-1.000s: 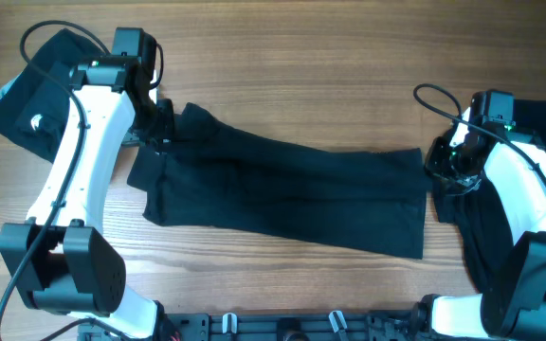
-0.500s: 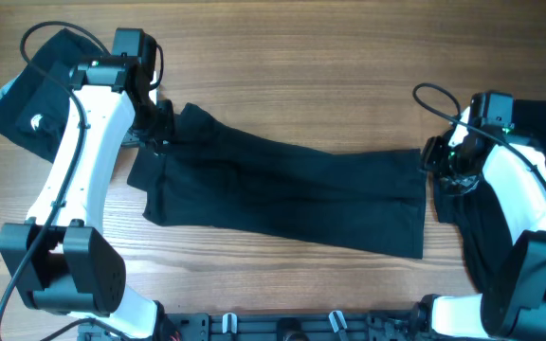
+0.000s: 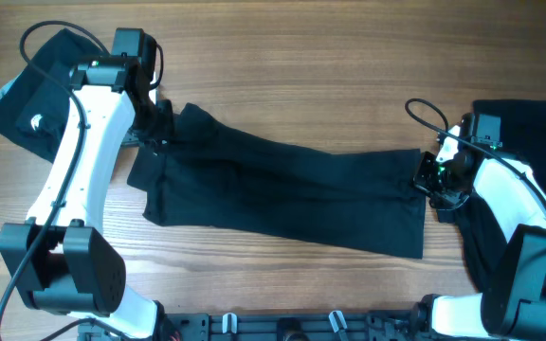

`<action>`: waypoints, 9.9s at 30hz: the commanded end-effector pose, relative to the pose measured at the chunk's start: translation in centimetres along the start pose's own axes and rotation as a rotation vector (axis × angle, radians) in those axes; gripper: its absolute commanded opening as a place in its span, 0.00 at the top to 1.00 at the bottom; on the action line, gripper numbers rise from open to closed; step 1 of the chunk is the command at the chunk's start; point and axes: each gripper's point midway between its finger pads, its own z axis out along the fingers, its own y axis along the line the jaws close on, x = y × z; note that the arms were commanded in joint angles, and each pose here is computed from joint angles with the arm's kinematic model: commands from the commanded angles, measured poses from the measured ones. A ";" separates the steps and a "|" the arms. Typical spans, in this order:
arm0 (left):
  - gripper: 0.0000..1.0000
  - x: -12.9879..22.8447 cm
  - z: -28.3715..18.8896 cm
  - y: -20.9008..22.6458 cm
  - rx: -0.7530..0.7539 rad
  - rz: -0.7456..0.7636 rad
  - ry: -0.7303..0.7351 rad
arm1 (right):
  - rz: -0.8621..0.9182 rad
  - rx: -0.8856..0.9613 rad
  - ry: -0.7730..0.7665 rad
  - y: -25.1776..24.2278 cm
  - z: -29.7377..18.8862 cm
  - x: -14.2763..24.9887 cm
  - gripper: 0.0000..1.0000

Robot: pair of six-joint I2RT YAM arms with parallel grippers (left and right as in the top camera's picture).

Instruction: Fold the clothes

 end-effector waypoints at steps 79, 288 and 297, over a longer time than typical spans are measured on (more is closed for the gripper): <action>0.73 -2.0 -1.4 1.6 -0.037 -0.043 -0.111 | -0.216 -0.128 0.117 20.7 -0.5 5.8 0.95; 0.54 -2.2 -2.9 -24.7 0.566 0.159 -0.129 | -0.677 -0.547 -0.020 22.7 -9.7 3.9 0.69; 0.61 -5.1 -2.6 -12.5 0.427 0.005 -0.114 | -0.817 -0.235 0.136 21.3 0.7 7.2 0.85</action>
